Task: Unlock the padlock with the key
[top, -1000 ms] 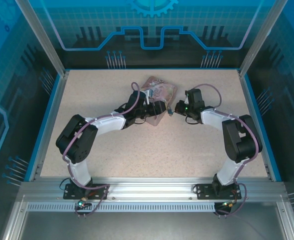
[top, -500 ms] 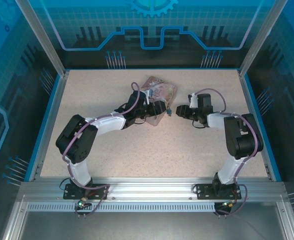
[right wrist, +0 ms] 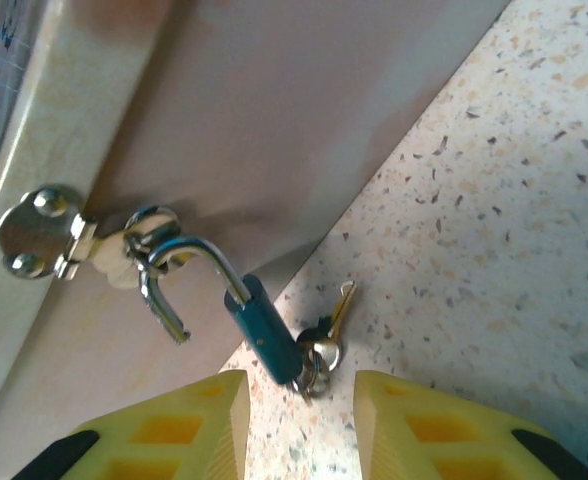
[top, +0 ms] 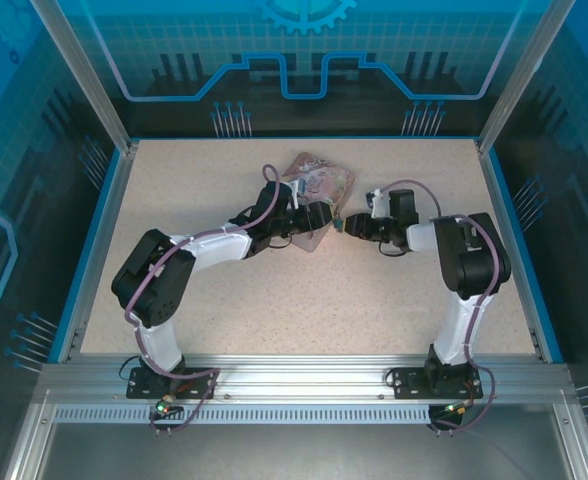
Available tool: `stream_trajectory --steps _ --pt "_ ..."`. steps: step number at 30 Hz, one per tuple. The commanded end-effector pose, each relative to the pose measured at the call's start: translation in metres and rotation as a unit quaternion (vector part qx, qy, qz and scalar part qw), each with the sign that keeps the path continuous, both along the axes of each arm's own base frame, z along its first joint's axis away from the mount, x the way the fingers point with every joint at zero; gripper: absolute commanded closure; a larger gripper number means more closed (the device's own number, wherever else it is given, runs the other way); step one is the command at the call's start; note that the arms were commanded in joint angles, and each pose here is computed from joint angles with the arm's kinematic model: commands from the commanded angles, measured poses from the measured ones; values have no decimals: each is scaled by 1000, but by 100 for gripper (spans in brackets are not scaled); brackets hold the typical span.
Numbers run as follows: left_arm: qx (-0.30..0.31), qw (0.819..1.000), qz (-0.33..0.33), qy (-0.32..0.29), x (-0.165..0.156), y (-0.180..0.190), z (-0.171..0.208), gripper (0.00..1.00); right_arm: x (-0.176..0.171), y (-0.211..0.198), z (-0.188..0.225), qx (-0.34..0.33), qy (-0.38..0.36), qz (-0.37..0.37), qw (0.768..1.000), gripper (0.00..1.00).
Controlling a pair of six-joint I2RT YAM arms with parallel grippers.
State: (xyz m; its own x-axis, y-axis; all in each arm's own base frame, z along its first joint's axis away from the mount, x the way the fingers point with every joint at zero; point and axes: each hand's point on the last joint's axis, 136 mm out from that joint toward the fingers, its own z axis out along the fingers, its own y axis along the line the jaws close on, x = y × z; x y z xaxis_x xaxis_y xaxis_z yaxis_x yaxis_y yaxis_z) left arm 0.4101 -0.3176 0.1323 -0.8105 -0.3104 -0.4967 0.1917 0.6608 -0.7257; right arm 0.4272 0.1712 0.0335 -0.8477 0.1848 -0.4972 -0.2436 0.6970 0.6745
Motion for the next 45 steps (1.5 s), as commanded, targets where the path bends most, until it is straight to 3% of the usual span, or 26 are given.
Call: stream_trajectory --steps 1,25,32,45 --pt "84 990 10 110 -31 26 -72 31 6 14 2 18 -6 18 1000 67" --pt "82 991 11 108 -31 26 -71 31 -3 40 -13 62 18 48 997 71" --pt "86 990 12 109 -32 28 -72 31 -4 33 -15 50 18 23 998 87" --pt "95 988 10 118 -46 37 -79 31 26 14 8 42 8 -45 998 96"
